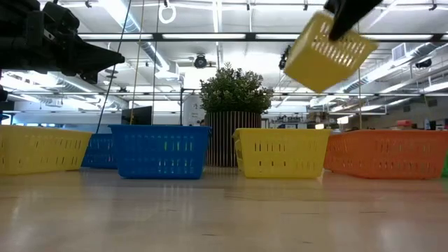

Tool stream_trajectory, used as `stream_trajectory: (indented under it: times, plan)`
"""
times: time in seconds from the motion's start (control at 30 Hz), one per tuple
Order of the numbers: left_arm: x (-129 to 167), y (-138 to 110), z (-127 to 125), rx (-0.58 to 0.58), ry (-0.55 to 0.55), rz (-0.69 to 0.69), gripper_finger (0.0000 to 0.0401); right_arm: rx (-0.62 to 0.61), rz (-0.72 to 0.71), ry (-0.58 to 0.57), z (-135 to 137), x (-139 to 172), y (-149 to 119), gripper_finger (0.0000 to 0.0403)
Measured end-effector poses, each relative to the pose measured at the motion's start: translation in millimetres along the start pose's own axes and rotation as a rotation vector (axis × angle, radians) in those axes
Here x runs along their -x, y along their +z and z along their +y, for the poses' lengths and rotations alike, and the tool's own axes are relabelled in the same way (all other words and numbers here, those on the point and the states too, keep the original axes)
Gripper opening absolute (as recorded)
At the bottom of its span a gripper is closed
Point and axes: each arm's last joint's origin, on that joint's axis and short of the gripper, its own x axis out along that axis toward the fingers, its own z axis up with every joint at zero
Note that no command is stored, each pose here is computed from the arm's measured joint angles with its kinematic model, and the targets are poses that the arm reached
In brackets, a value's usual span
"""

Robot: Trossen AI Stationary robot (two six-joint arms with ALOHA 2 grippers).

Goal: Stack baskets by color
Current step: Stack the top yellow bin on top of the bottom right yellow bin

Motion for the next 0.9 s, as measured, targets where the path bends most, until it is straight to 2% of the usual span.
stream_trajectory:
  times: [0.2,0.3,0.4,0.6,0.9]
  plan:
    - [0,0,0,0.000,0.000,0.002,0.0035,0.025,-0.034,0.157,74,7,27,0.0006]
    - [0,0,0,0.000,0.000,0.003,0.0032,0.051,-0.002,0.171,106,-4,41,0.0006]
    - [0,0,0,0.000,0.000,0.001,0.0035,0.032,0.047,0.143,125,-23,55,0.0007]
    - [0,0,0,0.000,0.000,0.001,0.0040,0.029,0.132,0.031,139,-62,77,0.0008]
    - [0,0,0,0.000,0.000,0.002,0.0032,-0.013,0.236,-0.043,124,-112,90,0.0009]
